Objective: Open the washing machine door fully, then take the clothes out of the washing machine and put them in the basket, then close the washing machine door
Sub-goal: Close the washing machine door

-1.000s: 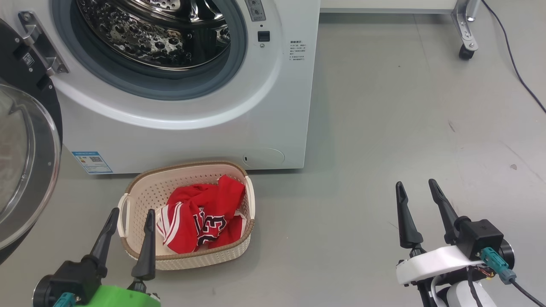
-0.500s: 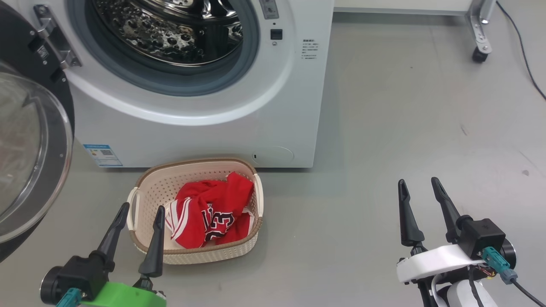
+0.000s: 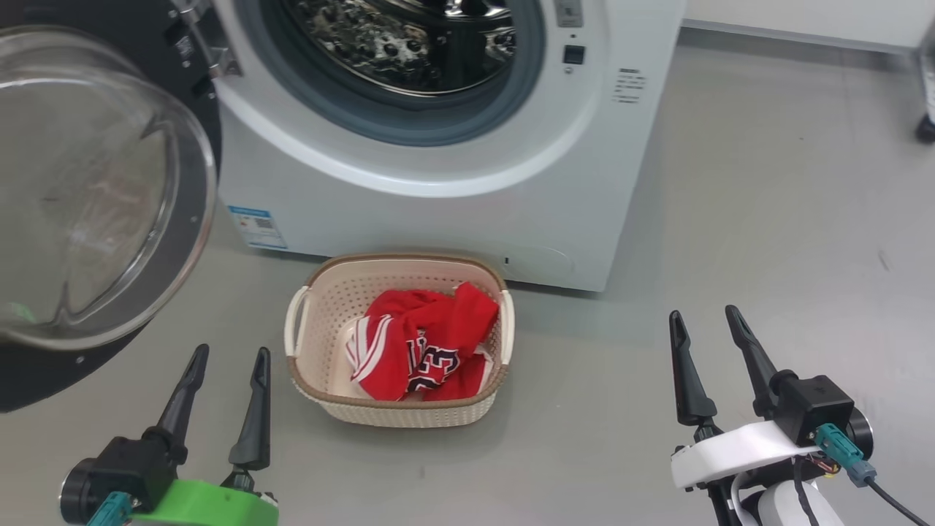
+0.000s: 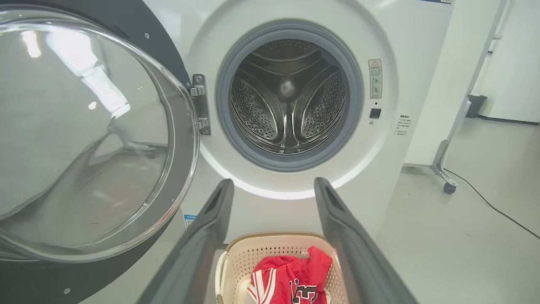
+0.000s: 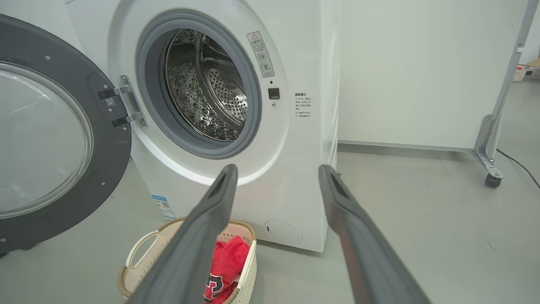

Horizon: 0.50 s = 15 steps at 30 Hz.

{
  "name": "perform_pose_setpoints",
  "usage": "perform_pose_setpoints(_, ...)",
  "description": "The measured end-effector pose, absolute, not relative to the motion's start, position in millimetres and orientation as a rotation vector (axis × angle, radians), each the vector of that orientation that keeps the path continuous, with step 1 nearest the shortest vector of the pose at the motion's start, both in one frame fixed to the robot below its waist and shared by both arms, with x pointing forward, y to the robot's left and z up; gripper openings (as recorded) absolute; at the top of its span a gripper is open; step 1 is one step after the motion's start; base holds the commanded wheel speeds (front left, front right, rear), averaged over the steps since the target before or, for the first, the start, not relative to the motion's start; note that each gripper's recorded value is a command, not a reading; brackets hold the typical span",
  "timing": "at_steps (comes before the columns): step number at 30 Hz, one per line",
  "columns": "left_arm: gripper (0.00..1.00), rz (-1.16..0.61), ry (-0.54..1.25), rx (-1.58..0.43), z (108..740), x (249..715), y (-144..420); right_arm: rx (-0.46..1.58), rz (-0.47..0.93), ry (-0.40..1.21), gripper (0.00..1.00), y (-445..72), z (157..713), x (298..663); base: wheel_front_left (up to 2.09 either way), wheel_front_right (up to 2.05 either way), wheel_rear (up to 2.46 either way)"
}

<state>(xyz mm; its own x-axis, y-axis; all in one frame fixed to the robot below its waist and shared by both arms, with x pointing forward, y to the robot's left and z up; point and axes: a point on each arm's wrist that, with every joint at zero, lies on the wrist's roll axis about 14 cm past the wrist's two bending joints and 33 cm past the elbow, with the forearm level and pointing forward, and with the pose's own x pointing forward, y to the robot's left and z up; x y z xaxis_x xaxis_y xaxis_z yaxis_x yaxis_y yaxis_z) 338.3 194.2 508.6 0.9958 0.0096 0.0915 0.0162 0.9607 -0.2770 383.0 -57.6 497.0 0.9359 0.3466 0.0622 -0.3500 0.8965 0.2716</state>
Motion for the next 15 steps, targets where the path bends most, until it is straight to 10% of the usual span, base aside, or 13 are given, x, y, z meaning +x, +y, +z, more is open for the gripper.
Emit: perform_pose_setpoints(15,1.0,0.198,-0.113,-0.258,509.0,292.1,247.4,0.297,0.595,0.018,1.0,18.7,496.5,384.7,0.0,0.0,0.0)
